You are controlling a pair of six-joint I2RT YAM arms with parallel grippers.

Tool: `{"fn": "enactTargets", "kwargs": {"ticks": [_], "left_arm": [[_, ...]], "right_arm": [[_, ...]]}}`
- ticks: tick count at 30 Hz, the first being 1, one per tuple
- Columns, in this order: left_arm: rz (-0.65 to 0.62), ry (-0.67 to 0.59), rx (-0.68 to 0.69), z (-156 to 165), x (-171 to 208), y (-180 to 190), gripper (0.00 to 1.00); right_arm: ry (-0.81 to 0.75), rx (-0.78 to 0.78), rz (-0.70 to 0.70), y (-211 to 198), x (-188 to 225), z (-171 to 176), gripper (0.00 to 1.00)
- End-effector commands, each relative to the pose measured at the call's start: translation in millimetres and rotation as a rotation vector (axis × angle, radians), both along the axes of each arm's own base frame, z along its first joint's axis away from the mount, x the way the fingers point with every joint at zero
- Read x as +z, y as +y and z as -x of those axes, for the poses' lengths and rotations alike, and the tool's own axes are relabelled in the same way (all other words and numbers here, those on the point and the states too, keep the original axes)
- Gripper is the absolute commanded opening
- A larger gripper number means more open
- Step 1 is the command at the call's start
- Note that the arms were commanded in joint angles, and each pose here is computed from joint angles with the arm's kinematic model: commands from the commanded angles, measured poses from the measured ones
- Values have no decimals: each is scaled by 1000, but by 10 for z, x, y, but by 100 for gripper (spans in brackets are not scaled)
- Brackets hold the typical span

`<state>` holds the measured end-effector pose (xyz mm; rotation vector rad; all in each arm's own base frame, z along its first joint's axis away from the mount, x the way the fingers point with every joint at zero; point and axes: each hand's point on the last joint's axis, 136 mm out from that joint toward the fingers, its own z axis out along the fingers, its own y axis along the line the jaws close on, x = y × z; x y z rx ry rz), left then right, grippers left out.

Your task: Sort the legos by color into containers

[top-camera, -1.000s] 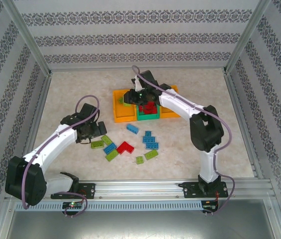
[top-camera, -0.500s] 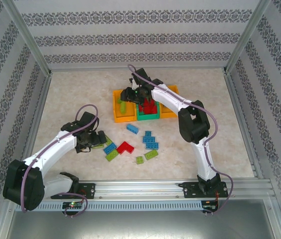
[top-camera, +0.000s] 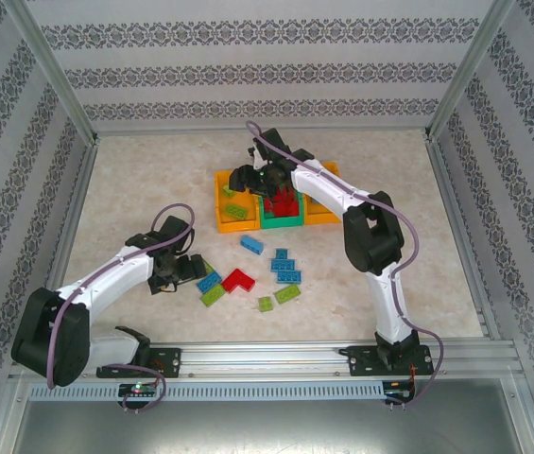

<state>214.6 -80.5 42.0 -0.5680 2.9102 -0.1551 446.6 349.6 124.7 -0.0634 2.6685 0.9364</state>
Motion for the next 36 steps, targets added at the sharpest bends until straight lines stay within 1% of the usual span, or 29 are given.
{"fn": "enactTargets", "kwargs": {"ticks": [1,4,15,18,26,31,36], "left_arm": [[-8,-28,-25,-64,4,-24,92],[-13,-31,-36,-90,-20,-29,90],[-59,-3,-77,-184,-106,-15,82],[-61,-4,-84,-202,-121,-24,79],[-97,2,-57,-178,-143,64,70],[-115,1,-36,-171,-133,121,70],[-129,4,-30,-184,-127,145,79]], "right_arm": [[-49,-7,-44,-76,343,17,67],[-50,-13,-40,-154,352,23,68],[-29,-46,-33,-355,283,38,68],[-25,-49,-31,-372,264,41,68],[-22,-54,-28,-408,259,38,68],[-20,-54,-28,-414,251,43,68],[-12,-55,-30,-410,228,46,68]]}}
